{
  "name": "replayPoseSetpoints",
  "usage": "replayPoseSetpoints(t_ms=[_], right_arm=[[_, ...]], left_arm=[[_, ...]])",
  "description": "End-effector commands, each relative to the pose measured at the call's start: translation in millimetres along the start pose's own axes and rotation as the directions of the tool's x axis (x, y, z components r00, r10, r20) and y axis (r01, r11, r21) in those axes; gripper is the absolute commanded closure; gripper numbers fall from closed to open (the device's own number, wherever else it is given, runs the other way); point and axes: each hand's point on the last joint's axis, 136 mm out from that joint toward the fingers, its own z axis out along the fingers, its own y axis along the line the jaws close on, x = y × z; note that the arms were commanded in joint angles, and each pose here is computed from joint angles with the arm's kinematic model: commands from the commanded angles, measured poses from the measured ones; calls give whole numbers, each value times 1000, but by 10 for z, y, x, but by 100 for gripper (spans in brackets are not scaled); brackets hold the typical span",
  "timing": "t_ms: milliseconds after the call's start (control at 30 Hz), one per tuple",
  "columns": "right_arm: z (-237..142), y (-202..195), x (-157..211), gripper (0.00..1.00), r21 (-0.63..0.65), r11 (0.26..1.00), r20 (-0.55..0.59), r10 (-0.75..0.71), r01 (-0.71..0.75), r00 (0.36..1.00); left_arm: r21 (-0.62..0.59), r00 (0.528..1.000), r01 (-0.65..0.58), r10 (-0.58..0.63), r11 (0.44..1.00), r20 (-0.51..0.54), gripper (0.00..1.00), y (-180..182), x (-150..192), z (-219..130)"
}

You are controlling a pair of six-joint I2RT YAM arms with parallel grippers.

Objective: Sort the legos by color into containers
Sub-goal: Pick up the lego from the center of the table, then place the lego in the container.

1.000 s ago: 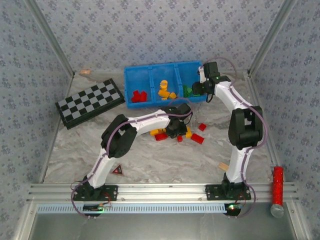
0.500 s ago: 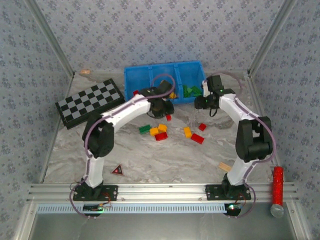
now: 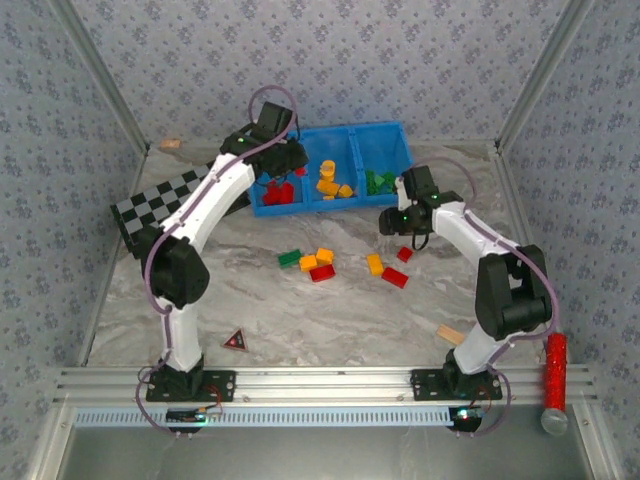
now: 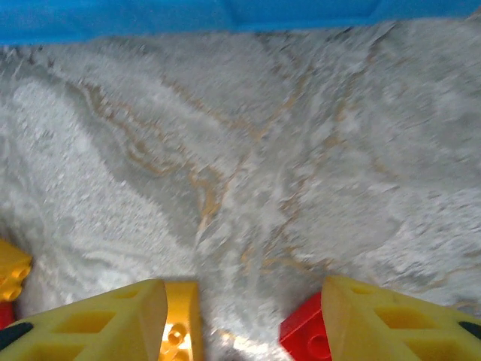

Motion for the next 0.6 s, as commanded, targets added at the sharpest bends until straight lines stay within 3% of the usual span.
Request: replayPoseSetpoints(t_ms=[0, 567], right_arm=[[-8, 95, 193, 40, 16, 1000, -43, -12, 13, 999], [165, 253, 319, 37, 27, 997, -97, -73, 76, 993]], left_arm=[[-48, 1000, -13, 12, 999, -10, 83, 163, -93, 219], [-162, 992, 32, -51, 986, -114, 83, 599, 72, 875]])
